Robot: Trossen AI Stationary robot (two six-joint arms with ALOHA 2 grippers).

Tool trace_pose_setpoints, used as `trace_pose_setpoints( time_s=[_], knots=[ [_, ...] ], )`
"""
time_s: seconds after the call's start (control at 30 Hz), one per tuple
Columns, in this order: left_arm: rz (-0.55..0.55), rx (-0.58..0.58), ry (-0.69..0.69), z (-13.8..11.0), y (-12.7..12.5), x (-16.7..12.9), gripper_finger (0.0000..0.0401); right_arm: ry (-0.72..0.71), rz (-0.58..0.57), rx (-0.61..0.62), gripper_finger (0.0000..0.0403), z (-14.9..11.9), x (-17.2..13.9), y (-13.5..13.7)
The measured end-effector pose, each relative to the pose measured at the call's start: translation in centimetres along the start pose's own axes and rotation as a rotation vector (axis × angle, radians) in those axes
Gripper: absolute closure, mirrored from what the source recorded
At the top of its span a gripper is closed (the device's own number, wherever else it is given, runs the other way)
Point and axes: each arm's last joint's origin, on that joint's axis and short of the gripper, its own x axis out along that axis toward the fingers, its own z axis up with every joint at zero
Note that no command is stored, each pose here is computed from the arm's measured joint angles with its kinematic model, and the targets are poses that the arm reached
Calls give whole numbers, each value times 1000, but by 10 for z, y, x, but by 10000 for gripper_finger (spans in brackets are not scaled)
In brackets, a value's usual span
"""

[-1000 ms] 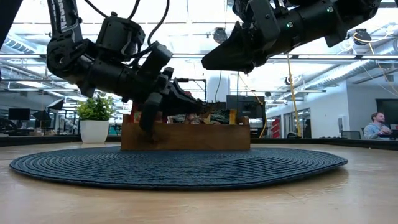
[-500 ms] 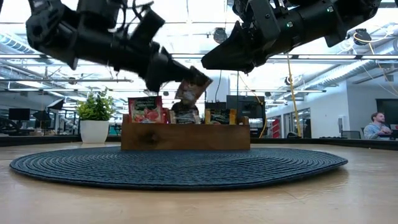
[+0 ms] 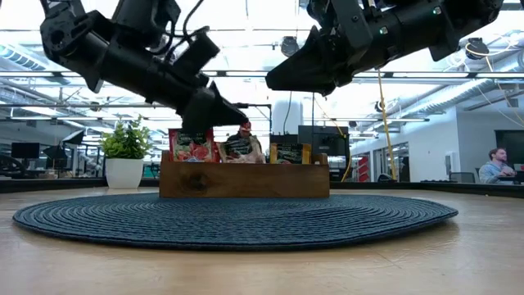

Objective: Pick & Place Tea
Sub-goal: Put the top right brown tea bag into the middle section of the wooden organizer

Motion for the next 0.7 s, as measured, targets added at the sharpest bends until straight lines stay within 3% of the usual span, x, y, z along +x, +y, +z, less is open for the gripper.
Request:
trace_pose_setpoints(
  time_s=[0.2, 0.3, 0.37, 0.47, 0.53, 0.63, 0.7],
  knots=[
    [-37, -53, -23, 16, -10, -1, 313, 4, 0, -1, 314, 0, 0, 0],
    [-125, 21, 124, 37, -14, 4, 329, 5, 0, -2, 314, -1, 0, 0],
    [-191, 36, 229, 53, -16, 10, 362, 7, -1, -2, 314, -1, 0, 0],
    [-212, 43, 376, 64, -11, 17, 392, 7, -1, -2, 314, -1, 0, 0],
    [-221, 39, 414, 66, -6, 21, 395, 8, -1, -3, 314, -1, 0, 0],
    [-343, 8, 449, 59, -1, 24, 397, 20, -1, -6, 314, -2, 0, 0],
    [-346, -4, 480, 49, 1, 27, 398, 29, -2, -9, 314, -3, 0, 0]
  ],
)
